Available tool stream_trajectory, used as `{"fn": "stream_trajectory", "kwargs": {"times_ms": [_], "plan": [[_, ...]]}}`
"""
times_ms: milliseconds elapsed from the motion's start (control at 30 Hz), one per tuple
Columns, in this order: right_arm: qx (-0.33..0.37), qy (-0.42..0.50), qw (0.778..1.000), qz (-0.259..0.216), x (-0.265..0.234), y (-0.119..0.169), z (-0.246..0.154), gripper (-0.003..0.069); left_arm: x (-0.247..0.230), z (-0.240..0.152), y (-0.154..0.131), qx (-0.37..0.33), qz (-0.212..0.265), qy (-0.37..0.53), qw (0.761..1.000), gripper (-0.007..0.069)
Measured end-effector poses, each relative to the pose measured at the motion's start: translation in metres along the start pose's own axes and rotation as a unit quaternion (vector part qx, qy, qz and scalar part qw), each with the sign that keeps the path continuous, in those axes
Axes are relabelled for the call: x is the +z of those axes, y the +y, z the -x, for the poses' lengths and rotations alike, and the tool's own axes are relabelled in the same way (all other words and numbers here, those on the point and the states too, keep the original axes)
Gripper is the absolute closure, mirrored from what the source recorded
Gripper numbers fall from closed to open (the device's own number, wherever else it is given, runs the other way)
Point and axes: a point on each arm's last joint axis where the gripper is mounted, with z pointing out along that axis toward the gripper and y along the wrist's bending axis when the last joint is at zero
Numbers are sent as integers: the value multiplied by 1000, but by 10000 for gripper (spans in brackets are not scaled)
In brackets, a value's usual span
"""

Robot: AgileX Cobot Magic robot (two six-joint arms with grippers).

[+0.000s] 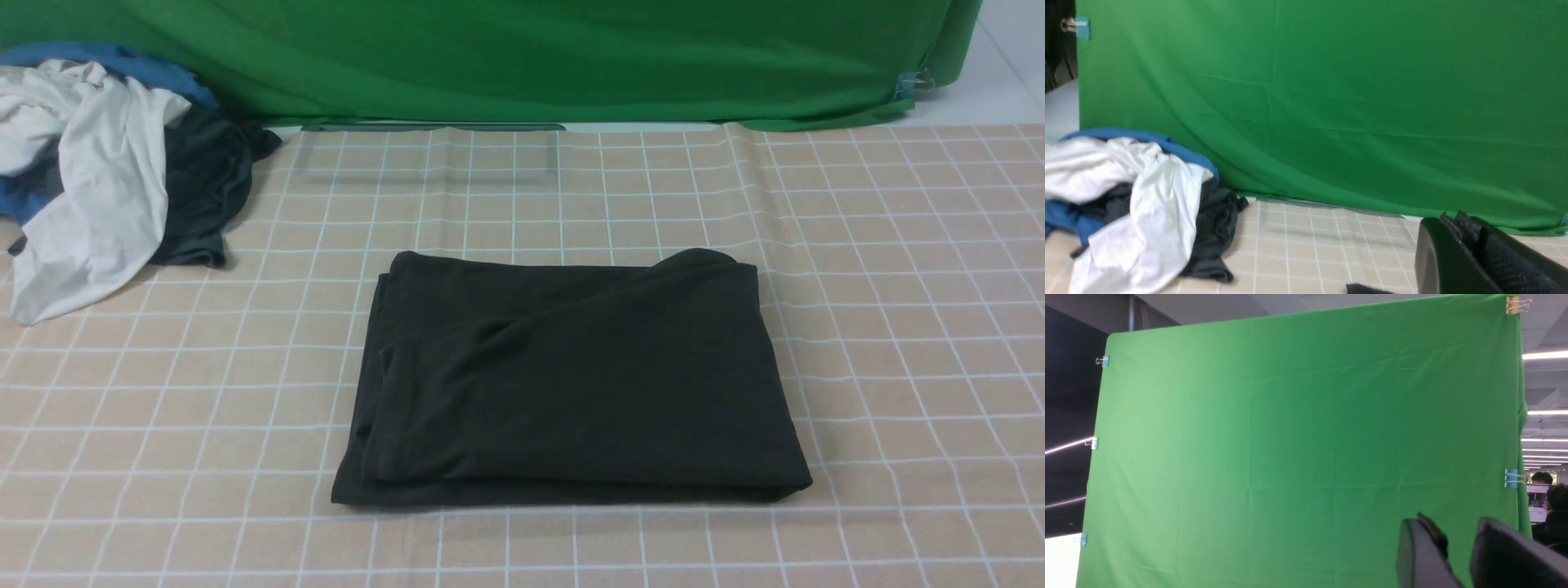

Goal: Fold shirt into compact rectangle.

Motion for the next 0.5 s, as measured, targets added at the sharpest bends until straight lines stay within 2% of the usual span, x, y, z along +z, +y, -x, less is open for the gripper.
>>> {"fn": "stream_trajectory", "kwargs": {"times_ms": [133, 167, 300, 500], "plan": [[0, 0, 1000, 0, 0, 0, 0, 424, -8, -60, 10, -2, 5, 16, 1000, 611], [0, 0, 1000, 0, 0, 0, 0, 424, -9, -62, 11, -1, 5, 14, 1000, 611], [0, 0, 1000, 0, 0, 0, 0, 420, -5, -117, 20, 6, 13, 52, 999, 611], [0, 0, 1000, 0, 0, 0, 0, 420, -5, -129, 22, 9, 18, 85, 996, 611]]}}
